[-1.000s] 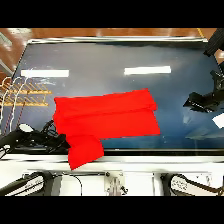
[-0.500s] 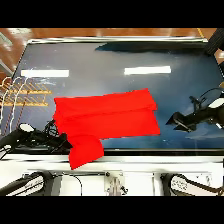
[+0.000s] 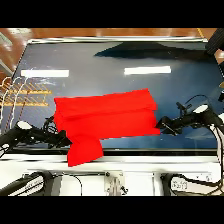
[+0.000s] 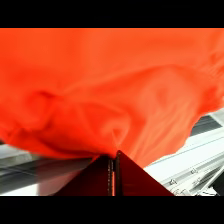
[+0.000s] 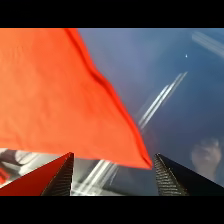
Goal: Fold the shirts.
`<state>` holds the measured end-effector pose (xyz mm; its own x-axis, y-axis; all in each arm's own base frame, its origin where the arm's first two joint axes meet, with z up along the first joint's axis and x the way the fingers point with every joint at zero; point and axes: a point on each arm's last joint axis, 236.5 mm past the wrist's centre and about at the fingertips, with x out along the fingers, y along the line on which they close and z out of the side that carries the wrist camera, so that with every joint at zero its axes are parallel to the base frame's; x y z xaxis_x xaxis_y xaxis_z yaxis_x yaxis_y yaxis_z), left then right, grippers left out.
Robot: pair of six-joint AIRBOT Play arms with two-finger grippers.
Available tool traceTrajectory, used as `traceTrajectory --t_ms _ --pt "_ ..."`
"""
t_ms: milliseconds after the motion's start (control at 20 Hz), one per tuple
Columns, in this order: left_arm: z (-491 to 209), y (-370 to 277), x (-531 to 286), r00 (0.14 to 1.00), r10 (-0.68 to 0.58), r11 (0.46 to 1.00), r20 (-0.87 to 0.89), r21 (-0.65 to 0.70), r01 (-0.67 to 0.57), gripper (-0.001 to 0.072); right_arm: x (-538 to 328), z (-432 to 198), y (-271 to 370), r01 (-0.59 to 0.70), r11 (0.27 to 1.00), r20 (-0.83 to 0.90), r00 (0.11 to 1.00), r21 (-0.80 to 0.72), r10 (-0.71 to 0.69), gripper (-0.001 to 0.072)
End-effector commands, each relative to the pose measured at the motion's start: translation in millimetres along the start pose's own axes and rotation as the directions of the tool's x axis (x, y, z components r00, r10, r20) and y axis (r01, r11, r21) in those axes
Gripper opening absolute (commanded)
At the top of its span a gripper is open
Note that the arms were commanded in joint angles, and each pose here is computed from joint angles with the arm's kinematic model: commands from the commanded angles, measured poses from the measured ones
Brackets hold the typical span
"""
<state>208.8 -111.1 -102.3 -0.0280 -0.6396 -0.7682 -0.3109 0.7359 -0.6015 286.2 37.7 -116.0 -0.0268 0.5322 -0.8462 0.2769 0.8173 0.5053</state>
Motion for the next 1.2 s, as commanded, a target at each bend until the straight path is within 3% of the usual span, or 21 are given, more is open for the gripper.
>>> traceTrajectory --t_ms 0,50,100,200,250,450,700,950,1150 --pt "13 -10 -7 0.999 -0.017 1.000 0.036 0.015 0.016 0.0037 24 3 9 0.046 0.998 -0.007 0.999 -0.031 -0.046 0.0630" --pt "17 -13 -10 0.999 -0.023 1.000 0.048 0.022 0.022 0.0037 30 1 12 0.051 0.998 -0.018 0.998 -0.046 -0.052 0.0626" --pt "22 -17 -13 0.998 -0.026 0.999 0.059 0.033 0.024 0.0037 33 0 14 0.055 0.997 -0.024 0.998 -0.058 -0.057 0.0519" --pt "33 -25 -23 0.996 -0.031 0.998 0.084 0.064 0.026 0.0037 31 5 22 0.045 0.997 -0.014 0.999 -0.068 -0.046 0.0160" --pt "39 -31 -29 0.995 -0.036 0.996 0.098 0.090 0.027 0.0036 24 11 29 0.032 0.996 -0.005 0.999 -0.087 -0.033 0.0068" --pt "67 -63 -62 0.984 -0.061 0.966 0.167 0.259 0.016 0.0036 -26 63 78 0.041 0.972 0.155 0.988 -0.230 -0.005 0.0066" --pt "106 -88 -96 0.962 -0.080 0.952 0.260 0.307 -0.003 0.0036 -50 127 126 0.218 0.923 0.391 0.917 -0.316 -0.082 0.0066" --pt "168 -69 -129 0.913 -0.076 0.992 0.400 0.121 0.029 0.0035 -52 167 134 0.239 0.933 0.437 0.893 -0.269 -0.103 0.0066" --pt "200 -78 -111 0.920 -0.128 0.990 0.371 0.098 0.099 0.0035 -29 182 140 0.220 0.943 0.440 0.893 -0.249 -0.092 0.0066"
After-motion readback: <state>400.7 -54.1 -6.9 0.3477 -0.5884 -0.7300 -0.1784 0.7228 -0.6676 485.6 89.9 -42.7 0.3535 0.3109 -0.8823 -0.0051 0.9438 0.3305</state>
